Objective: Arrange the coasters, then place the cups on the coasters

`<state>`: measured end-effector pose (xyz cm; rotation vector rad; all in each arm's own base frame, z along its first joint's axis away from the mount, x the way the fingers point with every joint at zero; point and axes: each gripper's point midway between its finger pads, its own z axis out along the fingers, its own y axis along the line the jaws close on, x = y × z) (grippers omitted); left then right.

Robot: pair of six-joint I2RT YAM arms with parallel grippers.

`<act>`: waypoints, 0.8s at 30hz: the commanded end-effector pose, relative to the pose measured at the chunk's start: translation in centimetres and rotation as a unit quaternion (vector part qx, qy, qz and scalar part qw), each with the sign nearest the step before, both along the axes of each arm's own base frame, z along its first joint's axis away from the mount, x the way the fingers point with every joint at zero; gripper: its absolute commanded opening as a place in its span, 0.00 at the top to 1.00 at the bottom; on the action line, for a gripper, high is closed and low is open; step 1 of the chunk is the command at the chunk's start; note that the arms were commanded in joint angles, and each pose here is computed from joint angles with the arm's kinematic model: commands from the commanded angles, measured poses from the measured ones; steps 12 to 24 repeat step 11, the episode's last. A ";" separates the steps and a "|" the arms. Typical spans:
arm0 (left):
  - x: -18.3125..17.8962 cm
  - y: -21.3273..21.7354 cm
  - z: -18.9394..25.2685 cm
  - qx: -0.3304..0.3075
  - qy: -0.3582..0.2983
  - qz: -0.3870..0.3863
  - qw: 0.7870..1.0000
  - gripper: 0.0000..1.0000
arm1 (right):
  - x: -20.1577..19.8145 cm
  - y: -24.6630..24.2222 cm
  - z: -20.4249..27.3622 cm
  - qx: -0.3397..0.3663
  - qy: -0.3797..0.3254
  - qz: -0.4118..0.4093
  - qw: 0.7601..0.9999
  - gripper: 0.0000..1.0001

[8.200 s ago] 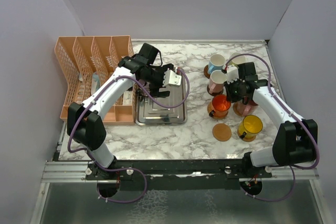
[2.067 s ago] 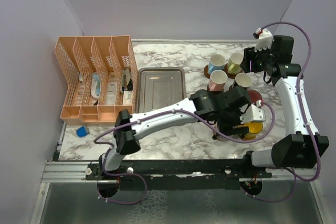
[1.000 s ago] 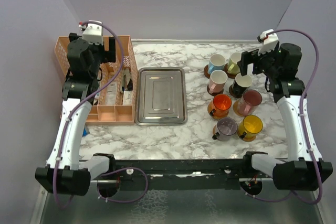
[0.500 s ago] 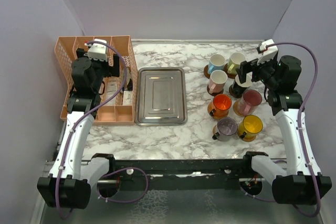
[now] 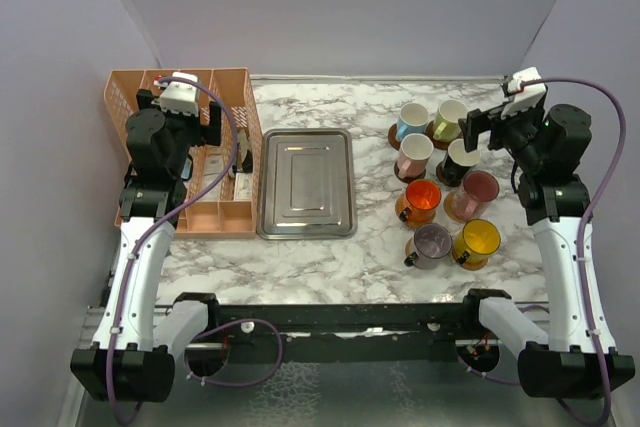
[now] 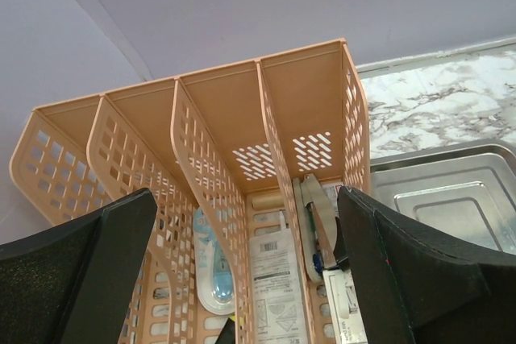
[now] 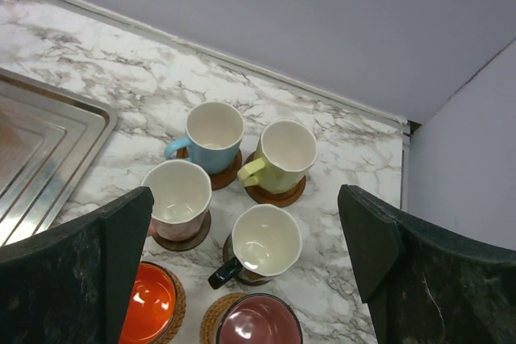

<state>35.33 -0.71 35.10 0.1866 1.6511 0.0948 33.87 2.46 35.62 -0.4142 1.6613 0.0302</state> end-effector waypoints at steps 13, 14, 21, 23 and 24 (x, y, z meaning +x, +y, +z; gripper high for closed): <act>-0.2 0.4 1.7 0.011 -0.014 0.005 1.000 0.01 | -0.2 -2.4 0.8 0.002 -0.008 -0.074 0.997 0.00; -0.2 0.4 1.7 0.011 -0.014 0.005 1.000 0.01 | -0.2 -2.4 0.8 0.002 -0.008 -0.074 0.997 0.00; -0.2 0.4 1.7 0.011 -0.014 0.005 1.000 0.01 | -0.2 -2.4 0.8 0.002 -0.008 -0.074 0.997 0.00; -0.2 0.4 1.7 0.011 -0.014 0.005 1.000 0.01 | -0.2 -2.4 0.8 0.002 -0.008 -0.074 0.997 0.00; -0.2 0.4 1.7 0.011 -0.014 0.005 1.000 0.01 | -0.2 -2.4 0.8 0.002 -0.008 -0.074 0.997 0.00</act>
